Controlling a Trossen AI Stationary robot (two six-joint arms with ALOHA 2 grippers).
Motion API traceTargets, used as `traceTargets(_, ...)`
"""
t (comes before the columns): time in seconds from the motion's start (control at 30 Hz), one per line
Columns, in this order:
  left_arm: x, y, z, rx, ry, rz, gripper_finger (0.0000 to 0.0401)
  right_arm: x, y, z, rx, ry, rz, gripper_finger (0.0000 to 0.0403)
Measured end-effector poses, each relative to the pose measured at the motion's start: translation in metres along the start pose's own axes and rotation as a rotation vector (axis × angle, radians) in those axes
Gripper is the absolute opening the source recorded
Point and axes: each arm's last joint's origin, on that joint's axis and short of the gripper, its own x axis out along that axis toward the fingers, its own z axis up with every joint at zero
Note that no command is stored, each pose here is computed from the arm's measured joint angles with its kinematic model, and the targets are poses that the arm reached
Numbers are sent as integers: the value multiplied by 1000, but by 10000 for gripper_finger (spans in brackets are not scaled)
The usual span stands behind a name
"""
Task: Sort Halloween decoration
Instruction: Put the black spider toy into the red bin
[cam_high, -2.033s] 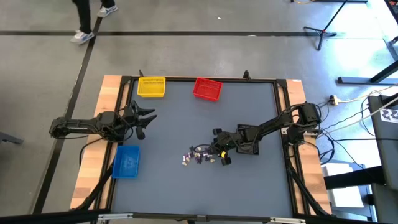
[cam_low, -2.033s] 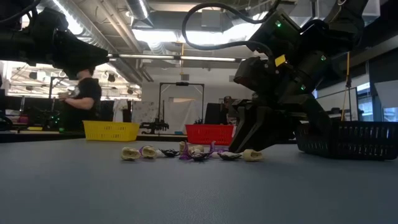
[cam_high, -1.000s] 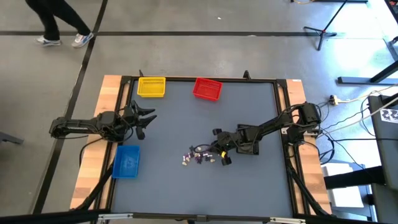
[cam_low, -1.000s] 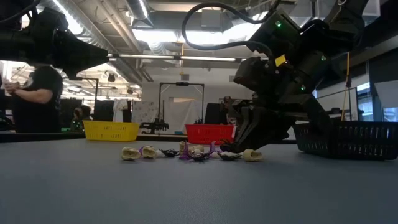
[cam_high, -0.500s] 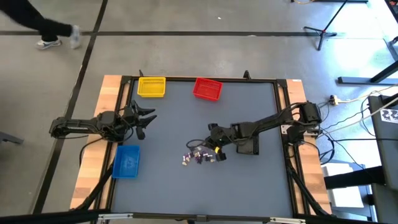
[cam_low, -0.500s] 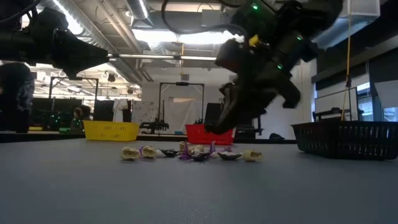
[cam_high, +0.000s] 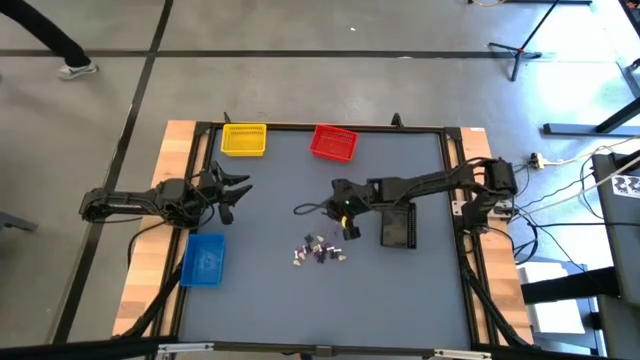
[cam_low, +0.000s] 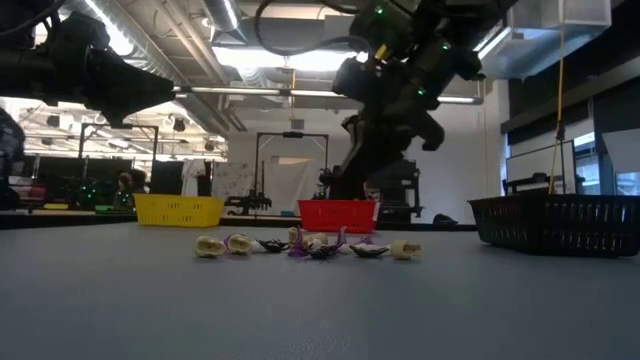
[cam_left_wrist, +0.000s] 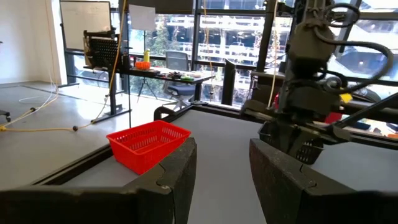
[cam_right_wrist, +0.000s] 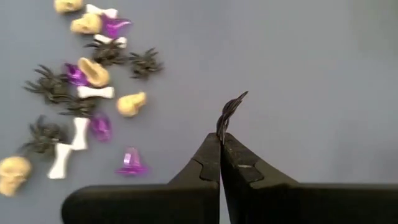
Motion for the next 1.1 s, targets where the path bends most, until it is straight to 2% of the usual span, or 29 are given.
traceTargets(0.13, 0, 0, 0, 0, 0, -1, 142, -4, -20, -4, -23, 57, -52, 1)
traceTargets(0.3, 0, 0, 0, 0, 0, -1, 142, -14, -62, -11, -31, 110, -206, 1)
traceTargets(0.63, 0, 0, 0, 0, 0, -1, 142, -47, -151, -34, 124, 96, -400, 1)
traceTargets(0.87, 0, 0, 0, 0, 0, 0, 142, -60, -181, -61, 207, 66, -375, 1)
traceTargets(1.1, 0, 0, 0, 1, 0, 2, 142, -52, -191, -77, 245, 38, -291, 1)
